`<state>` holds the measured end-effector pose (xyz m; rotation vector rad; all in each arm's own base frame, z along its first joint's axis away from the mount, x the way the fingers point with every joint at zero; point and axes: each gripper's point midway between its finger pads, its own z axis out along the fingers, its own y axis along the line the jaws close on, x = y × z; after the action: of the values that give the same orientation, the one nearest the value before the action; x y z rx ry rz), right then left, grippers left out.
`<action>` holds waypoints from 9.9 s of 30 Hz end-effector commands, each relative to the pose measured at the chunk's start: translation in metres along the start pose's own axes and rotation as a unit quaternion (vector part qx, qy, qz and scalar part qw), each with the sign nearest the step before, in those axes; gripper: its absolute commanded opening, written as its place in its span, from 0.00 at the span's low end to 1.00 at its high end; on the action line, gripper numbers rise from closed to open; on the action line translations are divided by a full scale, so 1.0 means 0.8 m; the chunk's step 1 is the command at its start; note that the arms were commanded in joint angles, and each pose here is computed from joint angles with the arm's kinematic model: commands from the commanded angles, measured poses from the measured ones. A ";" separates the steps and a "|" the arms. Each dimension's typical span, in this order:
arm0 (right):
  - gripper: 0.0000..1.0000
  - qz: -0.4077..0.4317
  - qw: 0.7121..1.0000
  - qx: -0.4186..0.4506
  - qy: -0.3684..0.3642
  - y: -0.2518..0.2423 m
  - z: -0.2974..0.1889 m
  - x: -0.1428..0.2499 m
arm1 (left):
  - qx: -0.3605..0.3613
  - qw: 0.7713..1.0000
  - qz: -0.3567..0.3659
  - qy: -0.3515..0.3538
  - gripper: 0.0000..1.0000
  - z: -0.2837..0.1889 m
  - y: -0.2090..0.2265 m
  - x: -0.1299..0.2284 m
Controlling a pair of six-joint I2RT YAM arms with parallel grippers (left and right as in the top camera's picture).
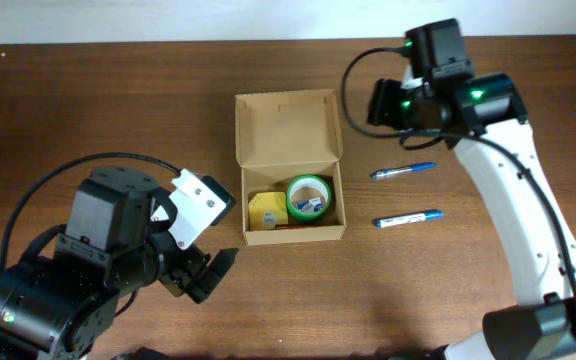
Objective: Pack container
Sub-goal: 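Carry the staples box into the box with the right gripper, release, then move the right gripper to the blue pen and grasp it, then carry the blue pen into the box with the right gripper, then lower the blue pen beside the tape and open the right gripper, then move the right gripper to the blue marker and grasp it, then lift the blue marker and carry it into the box with the right gripper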
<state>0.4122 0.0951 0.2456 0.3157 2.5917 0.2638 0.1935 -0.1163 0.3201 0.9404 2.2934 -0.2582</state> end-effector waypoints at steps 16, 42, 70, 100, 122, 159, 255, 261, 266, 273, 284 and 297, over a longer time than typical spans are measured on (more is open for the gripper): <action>0.98 0.365 0.914 0.143 0.102 -0.092 0.171 0.042 | -0.005 1.000 -0.007 0.000 1.00 0.000 0.003 0.001; 0.89 0.412 0.860 0.228 0.195 -0.142 0.243 0.130 | -0.005 1.000 -0.007 0.000 1.00 0.000 0.003 0.001; 0.04 0.391 0.879 0.205 0.179 -0.142 0.258 0.122 | -0.005 1.000 -0.007 0.000 1.00 0.000 0.003 0.001; 0.04 -0.630 0.730 -0.158 0.214 0.164 0.039 0.154 | -0.005 1.000 -0.007 0.000 1.00 0.000 0.003 0.001; 0.33 -0.760 0.611 -0.083 0.208 0.116 0.169 0.168 | -0.005 1.000 -0.007 0.000 1.00 0.000 0.003 0.001; 0.04 -0.556 0.804 -0.113 0.176 0.108 0.182 0.229 | -0.005 1.000 -0.007 0.000 1.00 0.000 0.003 0.001; 0.86 0.431 0.884 0.134 0.122 -0.181 0.167 0.212 | -0.005 1.000 -0.007 0.000 1.00 0.000 0.003 0.001; 0.75 0.433 0.883 0.135 0.125 -0.184 0.188 0.214 | -0.005 1.000 -0.007 0.000 1.00 0.000 0.003 0.001; 0.63 0.443 0.874 0.138 0.147 -0.182 0.198 0.227 | -0.005 1.000 -0.007 0.000 1.00 0.000 0.003 0.001; 0.27 0.445 0.871 0.136 0.155 -0.181 0.201 0.231 | -0.005 1.000 -0.007 0.000 0.99 0.000 0.003 0.001; 0.04 0.411 0.893 0.084 0.164 -0.154 0.194 0.198 | -0.005 1.000 -0.007 0.000 1.00 0.000 0.003 0.001; 0.04 0.016 0.993 -0.063 0.101 0.008 0.048 0.039 | -0.005 1.000 -0.007 0.000 1.00 0.000 0.003 0.001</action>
<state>0.4058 0.0923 0.1809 0.5750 2.7701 0.4766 0.1941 -0.1153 0.3188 0.9388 2.2980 -0.2502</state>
